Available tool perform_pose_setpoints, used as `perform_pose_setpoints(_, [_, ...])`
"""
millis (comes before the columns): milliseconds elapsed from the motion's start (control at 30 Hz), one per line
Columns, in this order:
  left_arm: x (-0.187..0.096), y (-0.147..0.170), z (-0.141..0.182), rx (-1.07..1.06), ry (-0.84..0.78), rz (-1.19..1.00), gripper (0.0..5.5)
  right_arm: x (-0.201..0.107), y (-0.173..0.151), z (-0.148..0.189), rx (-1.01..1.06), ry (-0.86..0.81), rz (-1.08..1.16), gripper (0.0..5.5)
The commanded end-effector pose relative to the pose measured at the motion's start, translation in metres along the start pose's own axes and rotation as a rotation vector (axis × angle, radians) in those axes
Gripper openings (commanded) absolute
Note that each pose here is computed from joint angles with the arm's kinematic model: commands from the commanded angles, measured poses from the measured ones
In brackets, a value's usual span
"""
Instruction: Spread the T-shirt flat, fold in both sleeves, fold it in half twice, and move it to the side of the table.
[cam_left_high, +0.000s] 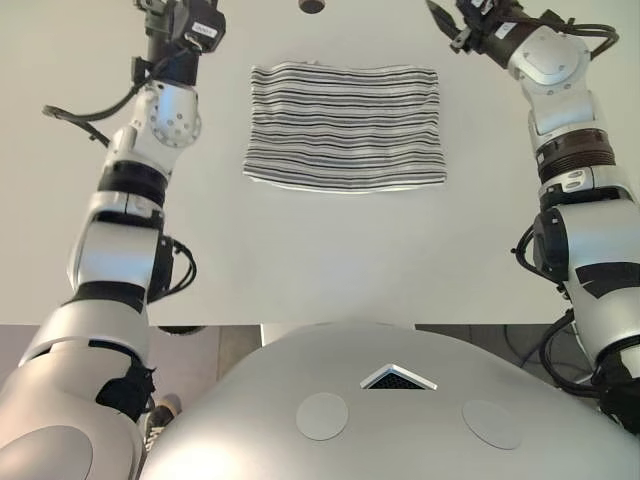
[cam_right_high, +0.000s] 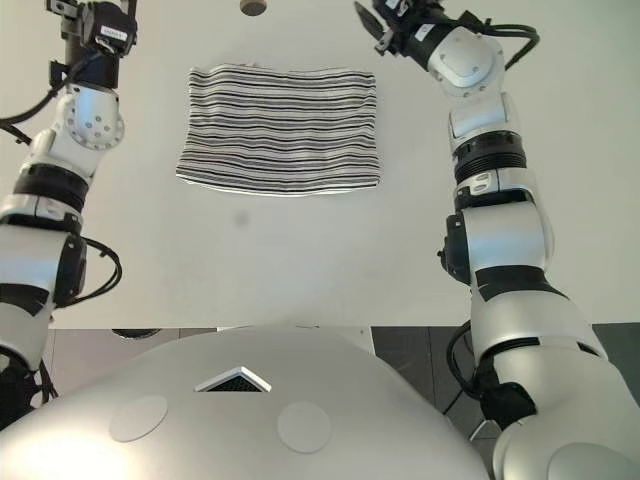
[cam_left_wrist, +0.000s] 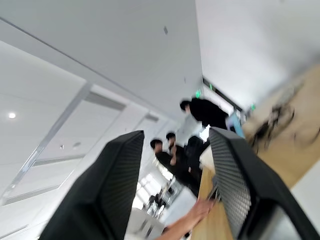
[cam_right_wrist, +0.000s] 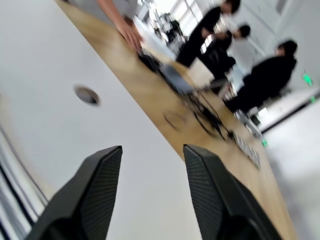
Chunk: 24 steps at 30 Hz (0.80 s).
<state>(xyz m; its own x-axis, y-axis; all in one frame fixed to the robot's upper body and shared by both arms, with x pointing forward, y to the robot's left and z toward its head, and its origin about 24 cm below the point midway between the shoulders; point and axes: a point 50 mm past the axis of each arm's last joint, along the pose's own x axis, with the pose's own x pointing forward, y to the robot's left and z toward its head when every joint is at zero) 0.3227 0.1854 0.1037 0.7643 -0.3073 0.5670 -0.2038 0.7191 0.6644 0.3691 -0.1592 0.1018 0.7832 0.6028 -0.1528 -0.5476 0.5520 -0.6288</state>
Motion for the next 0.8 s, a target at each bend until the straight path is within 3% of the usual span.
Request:
perform_pose_setpoints(33, [-0.006,0.0,0.042,-0.098,-0.083,0.045,2.39,0.004,0.019,-0.003,-0.145,0.063,0.15,2.29])
perform_pose_setpoints(167, [-0.008,0.003,0.054,-0.131,-0.047,0.043,2.39,-0.005,0.044,-0.033,-0.363,0.247,0.343,2.29])
perform_pose_setpoints(400, [-0.014,0.007,0.042,-0.165,0.045,0.004,2.39,-0.039,0.036,-0.069,-0.55,0.478,0.597,2.29])
perform_pose_setpoints(600, [-0.012,0.013,0.031,-0.179,0.108,0.012,2.39,-0.061,0.028,-0.054,-0.728,0.484,0.881,2.29])
perform_pose_setpoints(800, [-0.003,0.015,0.034,-0.16,0.079,-0.018,2.39,-0.079,0.11,0.013,-0.935,0.23,1.164,2.29])
